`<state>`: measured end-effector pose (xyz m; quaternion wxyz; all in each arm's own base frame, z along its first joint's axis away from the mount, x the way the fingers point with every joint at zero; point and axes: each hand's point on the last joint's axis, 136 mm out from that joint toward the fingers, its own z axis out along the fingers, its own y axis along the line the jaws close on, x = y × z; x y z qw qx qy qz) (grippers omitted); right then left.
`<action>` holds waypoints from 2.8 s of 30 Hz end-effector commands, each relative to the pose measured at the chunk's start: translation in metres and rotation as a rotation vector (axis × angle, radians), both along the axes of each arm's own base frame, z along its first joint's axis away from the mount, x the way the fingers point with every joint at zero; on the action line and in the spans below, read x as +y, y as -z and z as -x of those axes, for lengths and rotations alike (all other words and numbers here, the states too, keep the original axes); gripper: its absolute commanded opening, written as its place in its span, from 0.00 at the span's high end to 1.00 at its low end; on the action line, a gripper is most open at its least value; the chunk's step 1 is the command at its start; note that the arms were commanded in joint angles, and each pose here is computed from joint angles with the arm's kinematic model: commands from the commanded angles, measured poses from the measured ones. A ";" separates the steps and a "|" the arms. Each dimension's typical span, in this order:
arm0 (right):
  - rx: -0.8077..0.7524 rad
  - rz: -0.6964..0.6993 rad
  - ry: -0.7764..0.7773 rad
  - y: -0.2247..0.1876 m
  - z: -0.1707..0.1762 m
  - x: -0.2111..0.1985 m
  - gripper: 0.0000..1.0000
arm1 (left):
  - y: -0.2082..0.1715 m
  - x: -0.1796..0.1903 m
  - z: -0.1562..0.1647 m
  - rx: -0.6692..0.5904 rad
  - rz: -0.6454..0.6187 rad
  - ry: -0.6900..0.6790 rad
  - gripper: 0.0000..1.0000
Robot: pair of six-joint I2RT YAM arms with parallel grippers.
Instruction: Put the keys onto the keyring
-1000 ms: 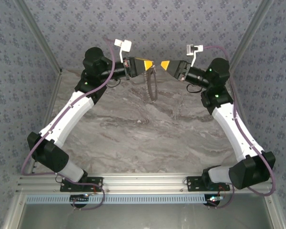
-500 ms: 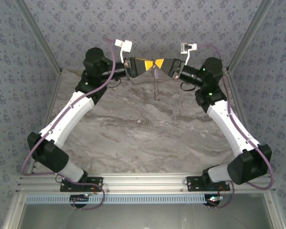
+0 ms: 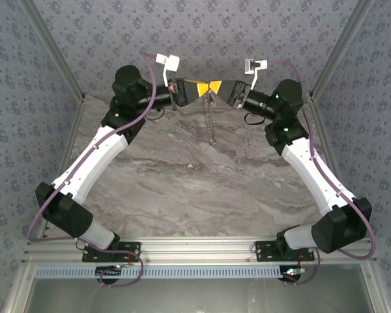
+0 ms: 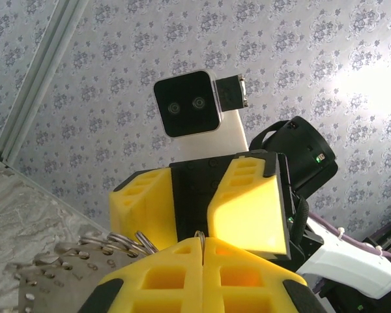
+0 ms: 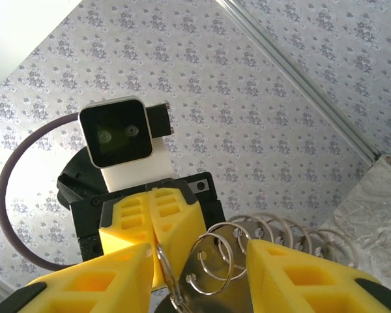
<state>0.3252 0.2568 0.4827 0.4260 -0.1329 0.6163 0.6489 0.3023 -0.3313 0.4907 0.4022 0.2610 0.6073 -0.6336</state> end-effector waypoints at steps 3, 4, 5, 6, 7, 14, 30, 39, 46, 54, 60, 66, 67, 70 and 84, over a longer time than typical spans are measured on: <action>-0.057 -0.027 -0.012 -0.016 0.016 -0.002 0.60 | -0.024 0.006 0.017 -0.082 0.041 0.004 1.00; -0.052 -0.026 -0.018 -0.015 0.016 -0.001 0.62 | -0.024 0.007 0.016 -0.082 0.042 0.002 1.00; -0.052 -0.025 -0.021 -0.015 0.017 -0.001 0.64 | -0.024 0.007 0.017 -0.083 0.042 0.002 1.00; -0.049 -0.024 -0.024 -0.014 0.017 0.000 0.66 | -0.024 0.007 0.016 -0.083 0.042 0.002 1.00; -0.045 -0.022 -0.030 -0.013 0.017 0.001 0.68 | -0.025 0.007 0.016 -0.083 0.042 0.001 1.00; -0.032 -0.010 -0.060 -0.007 0.023 0.006 0.78 | -0.025 0.008 0.016 -0.084 0.043 -0.007 1.00; -0.033 0.175 -0.071 0.012 0.020 -0.013 1.00 | -0.022 0.025 0.017 -0.124 -0.047 -0.035 0.52; -0.039 0.419 -0.126 0.038 0.033 -0.017 1.00 | -0.003 0.031 0.026 -0.146 -0.209 0.041 0.48; -0.027 0.503 -0.162 0.052 0.038 -0.011 1.00 | 0.009 0.025 0.026 -0.123 -0.236 0.089 0.75; -0.016 0.501 -0.203 0.061 0.040 0.005 1.00 | 0.033 0.011 0.031 -0.081 -0.279 0.156 0.79; -0.012 0.493 -0.210 0.062 0.040 0.008 1.00 | 0.049 0.010 0.028 -0.057 -0.303 0.151 0.79; -0.011 0.488 -0.207 0.061 0.039 0.008 1.00 | 0.057 0.009 0.027 -0.043 -0.309 0.159 0.80; -0.013 0.487 -0.205 0.060 0.038 0.008 1.00 | 0.057 0.009 0.028 -0.041 -0.308 0.162 0.80; -0.015 0.485 -0.198 0.060 0.036 0.008 1.00 | 0.058 0.008 0.029 -0.034 -0.302 0.177 0.80; -0.019 0.469 -0.175 0.057 0.029 0.007 1.00 | 0.055 -0.003 0.046 -0.023 -0.277 0.249 0.86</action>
